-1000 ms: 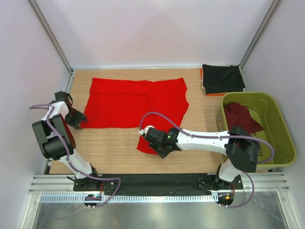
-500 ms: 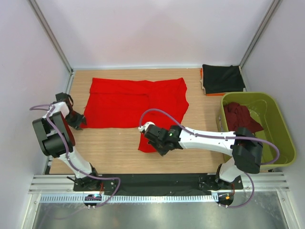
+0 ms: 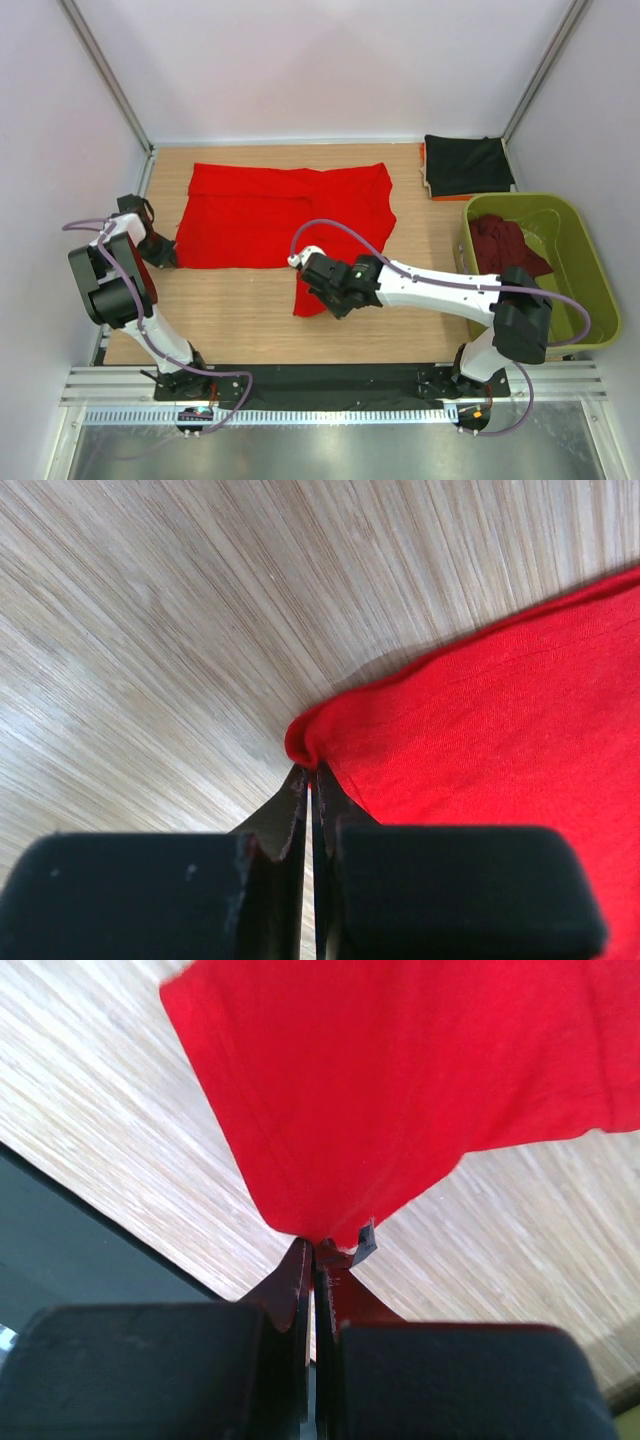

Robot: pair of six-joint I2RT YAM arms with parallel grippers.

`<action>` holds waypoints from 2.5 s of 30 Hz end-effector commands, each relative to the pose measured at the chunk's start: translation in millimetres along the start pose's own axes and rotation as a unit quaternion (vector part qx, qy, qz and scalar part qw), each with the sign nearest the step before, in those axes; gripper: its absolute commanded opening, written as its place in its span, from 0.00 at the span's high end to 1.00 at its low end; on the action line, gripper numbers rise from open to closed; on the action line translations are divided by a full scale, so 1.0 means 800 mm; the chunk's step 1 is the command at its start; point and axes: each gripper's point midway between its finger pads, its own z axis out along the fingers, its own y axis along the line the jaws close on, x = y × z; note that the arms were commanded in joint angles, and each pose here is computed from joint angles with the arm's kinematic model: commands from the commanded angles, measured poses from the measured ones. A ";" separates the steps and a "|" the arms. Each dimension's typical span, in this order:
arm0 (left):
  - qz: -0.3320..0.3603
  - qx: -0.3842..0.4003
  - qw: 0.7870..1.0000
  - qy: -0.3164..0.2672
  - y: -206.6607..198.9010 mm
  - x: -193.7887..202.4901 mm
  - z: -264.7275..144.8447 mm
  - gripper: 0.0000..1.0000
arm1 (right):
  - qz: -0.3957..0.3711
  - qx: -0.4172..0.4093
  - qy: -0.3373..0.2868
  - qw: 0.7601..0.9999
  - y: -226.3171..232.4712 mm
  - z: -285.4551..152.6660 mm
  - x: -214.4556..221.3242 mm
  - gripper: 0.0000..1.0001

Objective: Fold and stack the t-shirts
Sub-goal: Fold the tshirt

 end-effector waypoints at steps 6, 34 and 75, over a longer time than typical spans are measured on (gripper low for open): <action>-0.004 0.026 0.999 -0.032 -0.025 -0.037 -0.046 1.00 | 0.042 0.045 -0.052 0.997 -0.068 -0.038 -0.058 0.99; 0.042 0.030 0.997 -0.061 -0.127 -0.093 -0.063 1.00 | 0.124 0.096 -0.055 0.986 -0.228 -0.048 -0.151 0.99; 0.071 0.040 0.995 -0.061 -0.227 -0.135 0.006 1.00 | 0.154 0.295 -0.096 0.938 -0.418 0.006 -0.230 0.99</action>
